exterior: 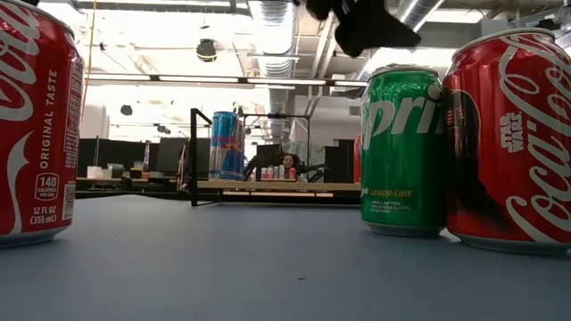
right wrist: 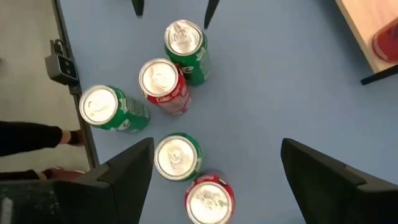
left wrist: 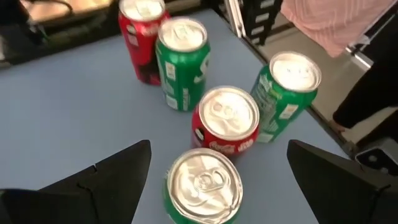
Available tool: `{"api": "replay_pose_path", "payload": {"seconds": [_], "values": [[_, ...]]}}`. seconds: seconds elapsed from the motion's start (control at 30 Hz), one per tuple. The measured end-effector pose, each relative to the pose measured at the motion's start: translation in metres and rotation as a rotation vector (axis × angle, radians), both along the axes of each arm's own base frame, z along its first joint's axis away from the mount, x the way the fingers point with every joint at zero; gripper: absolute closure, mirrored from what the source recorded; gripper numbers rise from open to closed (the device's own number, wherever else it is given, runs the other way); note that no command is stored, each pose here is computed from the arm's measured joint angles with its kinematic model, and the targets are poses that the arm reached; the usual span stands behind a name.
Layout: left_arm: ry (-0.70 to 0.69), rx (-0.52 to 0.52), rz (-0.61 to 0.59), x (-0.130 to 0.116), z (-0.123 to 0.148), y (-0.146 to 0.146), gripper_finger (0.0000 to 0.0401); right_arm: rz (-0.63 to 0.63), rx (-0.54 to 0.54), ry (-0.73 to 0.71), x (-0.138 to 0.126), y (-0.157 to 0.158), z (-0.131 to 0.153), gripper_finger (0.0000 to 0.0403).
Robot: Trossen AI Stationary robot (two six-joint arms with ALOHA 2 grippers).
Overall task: Place canned beverage on shelf
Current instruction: Put the top green soda can on the shelf
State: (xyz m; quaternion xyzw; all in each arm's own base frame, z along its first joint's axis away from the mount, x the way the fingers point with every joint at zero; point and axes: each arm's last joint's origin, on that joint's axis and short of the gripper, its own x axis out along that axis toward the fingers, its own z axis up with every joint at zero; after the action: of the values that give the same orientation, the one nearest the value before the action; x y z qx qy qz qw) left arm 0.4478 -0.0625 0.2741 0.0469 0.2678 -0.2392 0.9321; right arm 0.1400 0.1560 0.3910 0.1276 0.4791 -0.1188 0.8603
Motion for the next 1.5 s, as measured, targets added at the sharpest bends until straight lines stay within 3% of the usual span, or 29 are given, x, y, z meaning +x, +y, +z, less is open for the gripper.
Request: {"api": "replay_pose_path", "payload": {"seconds": [0.5,0.63,0.97,1.13,1.5], "values": [[0.068,0.041,-0.018,0.015,-0.041,-0.004,0.004,-0.006,0.012,-0.011,0.002,0.002,-0.003,0.007],[0.071,0.037,-0.007,0.016,-0.043,-0.005,0.004,-0.007,0.014,-0.012,0.002,0.003,-0.003,0.007],[0.106,0.141,0.019,0.013,-0.051,-0.008,0.004,-0.008,0.014,-0.012,0.002,0.003,-0.003,0.007],[0.125,0.127,0.03,0.014,-0.054,-0.009,0.004,-0.008,0.009,-0.01,0.002,0.002,-0.003,0.007],[0.129,0.115,0.062,0.014,-0.053,-0.008,0.0104,-0.02,0.011,-0.015,0.002,0.002,-0.003,0.007]]}}
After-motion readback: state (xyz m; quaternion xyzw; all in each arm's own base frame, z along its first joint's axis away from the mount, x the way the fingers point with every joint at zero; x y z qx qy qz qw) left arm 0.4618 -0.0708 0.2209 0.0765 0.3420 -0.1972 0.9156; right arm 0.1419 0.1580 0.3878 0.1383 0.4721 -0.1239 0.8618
